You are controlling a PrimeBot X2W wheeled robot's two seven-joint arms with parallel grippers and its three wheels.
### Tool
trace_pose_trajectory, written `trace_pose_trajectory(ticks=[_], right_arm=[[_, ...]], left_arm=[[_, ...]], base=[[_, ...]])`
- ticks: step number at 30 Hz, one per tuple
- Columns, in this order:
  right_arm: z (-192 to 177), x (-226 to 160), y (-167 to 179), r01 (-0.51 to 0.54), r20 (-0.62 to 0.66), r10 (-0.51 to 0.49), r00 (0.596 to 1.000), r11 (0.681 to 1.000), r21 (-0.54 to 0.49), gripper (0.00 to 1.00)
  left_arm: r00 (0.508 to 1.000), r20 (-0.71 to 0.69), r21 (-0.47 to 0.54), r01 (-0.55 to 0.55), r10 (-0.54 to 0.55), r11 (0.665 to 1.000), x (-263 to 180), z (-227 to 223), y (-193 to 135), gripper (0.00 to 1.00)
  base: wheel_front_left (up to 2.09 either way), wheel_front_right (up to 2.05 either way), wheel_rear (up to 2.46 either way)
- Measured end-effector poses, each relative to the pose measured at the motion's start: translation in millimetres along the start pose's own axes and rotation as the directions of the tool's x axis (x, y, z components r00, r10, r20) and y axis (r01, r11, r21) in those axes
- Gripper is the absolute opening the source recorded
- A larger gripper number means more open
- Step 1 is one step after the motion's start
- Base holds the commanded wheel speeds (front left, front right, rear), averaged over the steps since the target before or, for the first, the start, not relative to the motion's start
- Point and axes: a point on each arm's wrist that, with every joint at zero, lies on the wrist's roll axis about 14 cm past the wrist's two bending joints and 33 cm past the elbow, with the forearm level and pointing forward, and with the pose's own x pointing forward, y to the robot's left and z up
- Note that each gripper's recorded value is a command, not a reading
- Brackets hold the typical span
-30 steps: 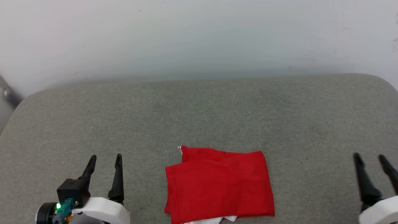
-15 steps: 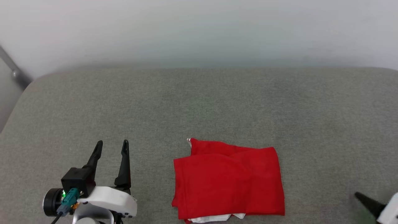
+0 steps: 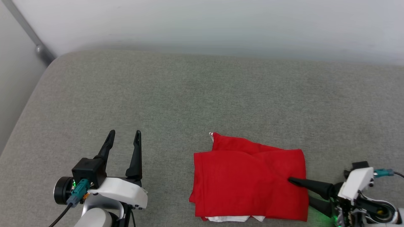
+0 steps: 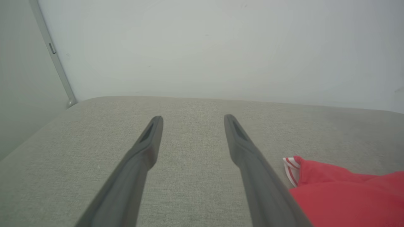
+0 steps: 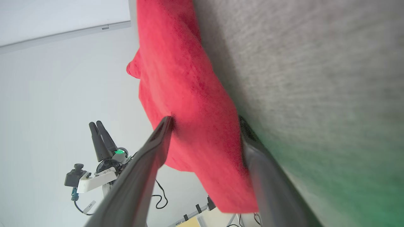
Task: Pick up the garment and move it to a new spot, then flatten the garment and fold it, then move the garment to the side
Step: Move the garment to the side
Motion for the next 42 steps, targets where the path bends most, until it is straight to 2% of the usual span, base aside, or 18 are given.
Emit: trace_pose_trajectory(ticks=[3, 4, 5, 6, 11, 15, 19, 21, 23, 24, 25, 26, 28, 34, 38, 41, 42], right_arm=[[-9.0, 19.5, 15.9, -0.066, -0.059, 0.068, 0.996, 0.997, 0.041, 1.0], [-10.8, 24.0, 18.8, -0.075, -0.069, 0.078, 0.995, 0.996, 0.047, 0.49], [-12.6, 27.9, 22.5, -0.082, -0.078, 0.085, 0.993, 0.996, 0.044, 0.18], [-13.0, 30.5, 26.3, -0.092, -0.076, 0.094, 0.993, 0.995, 0.04, 0.0], [-11.9, 32.9, 39.2, -0.088, -0.037, 0.086, 0.996, 0.995, -0.052, 0.0], [-4.0, 21.0, 42.4, -0.012, 0.029, 0.019, 0.999, 0.976, -0.219, 0.0], [7.4, -3.2, 31.1, 0.121, 0.121, -0.08, 0.989, 0.914, -0.386, 0.0], [16.1, -19.0, 19.1, 0.213, 0.182, -0.144, 0.973, 0.867, -0.451, 0.0], [27.2, -37.8, 4.2, 0.313, 0.25, -0.211, 0.945, 0.809, -0.497, 0.0], [31.6, -46.5, -0.4, 0.343, 0.277, -0.228, 0.934, 0.794, -0.502, 0.0], [35.5, -52.3, -0.2, 0.351, 0.301, -0.222, 0.927, 0.795, -0.495, 0.0], [39.8, -59.6, -3.1, 0.38, 0.326, -0.237, 0.915, 0.777, -0.502, 0.0], [53.2, -79.2, -10.6, 0.45, 0.38, -0.279, 0.882, 0.736, -0.506, 0.0], [101.1, -135.6, -35.6, 0.623, 0.528, -0.379, 0.76, 0.657, -0.425, 0.0], [140.0, -166.1, -54.2, 0.734, 0.615, -0.445, 0.651, 0.577, -0.359, 0.0], [168.4, -183.9, -64.9, 0.784, 0.67, -0.467, 0.576, 0.547, -0.293, 0.0], [177.8, -192.2, -70.5, 0.81, 0.687, -0.484, 0.542, 0.518, -0.274, 0.0]], left_arm=[[1.0, -0.003, 0.007, -0.012, 0.012, 1.0, 0.2, -1.2, 5.6, 1.0], [1.0, -0.005, 0.008, -0.018, 0.018, 1.0, 0.0, -1.8, 7.2, 1.0], [1.0, -0.006, 0.009, -0.021, 0.021, 1.0, -0.1, -2.3, 8.3, 1.0], [1.0, -0.007, 0.01, -0.024, 0.024, 1.0, -0.4, -2.7, 9.0, 1.0], [1.0, -0.003, 0.016, -0.02, 0.02, 1.0, -1.0, -1.6, 8.4, 1.0], [1.0, 0.005, 0.018, 0.008, -0.009, 1.0, -2.1, 0.6, 0.2, 1.0], [0.998, 0.01, 0.018, 0.057, -0.058, 0.998, -0.3, 1.6, -15.1, 1.0], [0.996, 0.016, 0.013, 0.093, -0.093, 0.996, 2.8, 3.3, -26.9, 1.0], [0.991, 0.022, 0.014, 0.128, -0.128, 0.992, 7.4, 4.6, -38.9, 1.0], [0.989, 0.024, 0.014, 0.148, -0.148, 0.989, 10.0, 4.6, -46.0, 1.0], [0.986, 0.026, 0.012, 0.167, -0.167, 0.986, 13.2, 4.9, -52.6, 1.0], [0.981, 0.03, 0.009, 0.191, -0.192, 0.981, 17.0, 5.7, -61.2, 1.0], [0.97, 0.034, 0.01, 0.24, -0.24, 0.971, 24.9, 5.5, -77.6, 1.0], [0.915, 0.076, 0.017, 0.396, -0.396, 0.918, 66.6, 12.4, -133.6, 1.0], [0.869, 0.087, 0.023, 0.486, -0.486, 0.874, 97.7, 7.9, -165.4, 1.0], [0.834, 0.077, 0.022, 0.546, -0.546, 0.837, 117.2, -4.3, -187.2, 1.0], [0.82, 0.079, 0.02, 0.568, -0.568, 0.823, 123.1, -7.8, -195.2, 1.0]], base=[[0.0, 0.0, 0.0], [0.0, 0.0, 0.0], [0.0, 0.0, 0.0], [0.0, 0.0, 0.0], [0.0, 0.0, 0.0], [0.0, 0.0, 0.0], [0.0, 0.0, 0.0], [0.0, 0.0, 0.0], [0.0, 0.0, 0.0], [0.0, 0.0, 0.0], [0.0, 0.0, 0.0], [0.0, 0.0, 0.0], [0.0, 0.0, 0.0], [0.0, 0.0, 0.0], [0.0, 0.0, 0.0], [0.0, 0.0, 0.0], [0.0, 0.0, 0.0]])
